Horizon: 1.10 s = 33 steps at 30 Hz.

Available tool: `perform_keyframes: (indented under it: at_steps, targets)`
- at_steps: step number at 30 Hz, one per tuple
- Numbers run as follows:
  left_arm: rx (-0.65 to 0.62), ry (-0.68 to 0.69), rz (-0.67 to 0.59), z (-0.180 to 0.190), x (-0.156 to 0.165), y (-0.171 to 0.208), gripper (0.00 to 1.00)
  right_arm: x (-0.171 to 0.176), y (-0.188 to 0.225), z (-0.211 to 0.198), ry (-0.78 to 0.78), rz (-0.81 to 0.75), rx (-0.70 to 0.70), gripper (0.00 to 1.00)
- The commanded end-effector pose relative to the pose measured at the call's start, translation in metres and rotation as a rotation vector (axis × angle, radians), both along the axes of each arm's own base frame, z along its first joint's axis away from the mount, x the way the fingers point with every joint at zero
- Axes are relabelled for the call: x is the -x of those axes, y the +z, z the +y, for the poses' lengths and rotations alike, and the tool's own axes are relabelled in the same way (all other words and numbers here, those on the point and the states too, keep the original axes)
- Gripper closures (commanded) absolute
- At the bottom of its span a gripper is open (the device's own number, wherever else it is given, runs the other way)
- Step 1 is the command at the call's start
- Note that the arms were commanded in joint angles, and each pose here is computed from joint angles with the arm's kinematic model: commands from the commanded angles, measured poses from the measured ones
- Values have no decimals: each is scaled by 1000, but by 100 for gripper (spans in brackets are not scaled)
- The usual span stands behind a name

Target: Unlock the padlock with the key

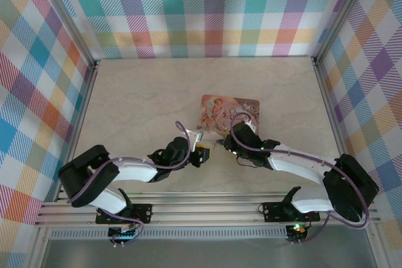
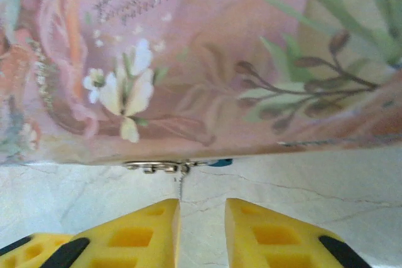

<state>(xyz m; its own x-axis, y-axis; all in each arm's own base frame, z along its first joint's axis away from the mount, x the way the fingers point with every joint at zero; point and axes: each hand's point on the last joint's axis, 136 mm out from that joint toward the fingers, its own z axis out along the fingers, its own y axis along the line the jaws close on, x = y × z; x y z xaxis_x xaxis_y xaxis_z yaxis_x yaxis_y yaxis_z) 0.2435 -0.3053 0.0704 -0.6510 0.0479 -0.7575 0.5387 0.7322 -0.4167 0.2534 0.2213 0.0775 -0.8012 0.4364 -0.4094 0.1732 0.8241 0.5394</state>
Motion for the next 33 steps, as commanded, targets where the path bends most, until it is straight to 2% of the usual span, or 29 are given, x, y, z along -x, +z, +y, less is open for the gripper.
perform_keyframes:
  at_steps: [1,3,8,18,27,33]
  targets:
    - [51,-13,59,-15,-9,1,66,-4,-1,3,34,-26,20,69]
    - [55,9,90,-16,-16,-4,66,-4,-9,3,24,8,27,62]
    - [52,61,130,-13,-36,-15,69,-12,-20,4,17,33,12,57]
    - [74,71,169,-27,-64,-32,71,-36,-26,13,63,13,-49,55]
    - [117,42,203,-38,-63,-41,75,-49,-32,26,124,1,-131,56]
    - [128,36,205,-38,-61,-41,84,-52,-39,37,140,28,-177,57]
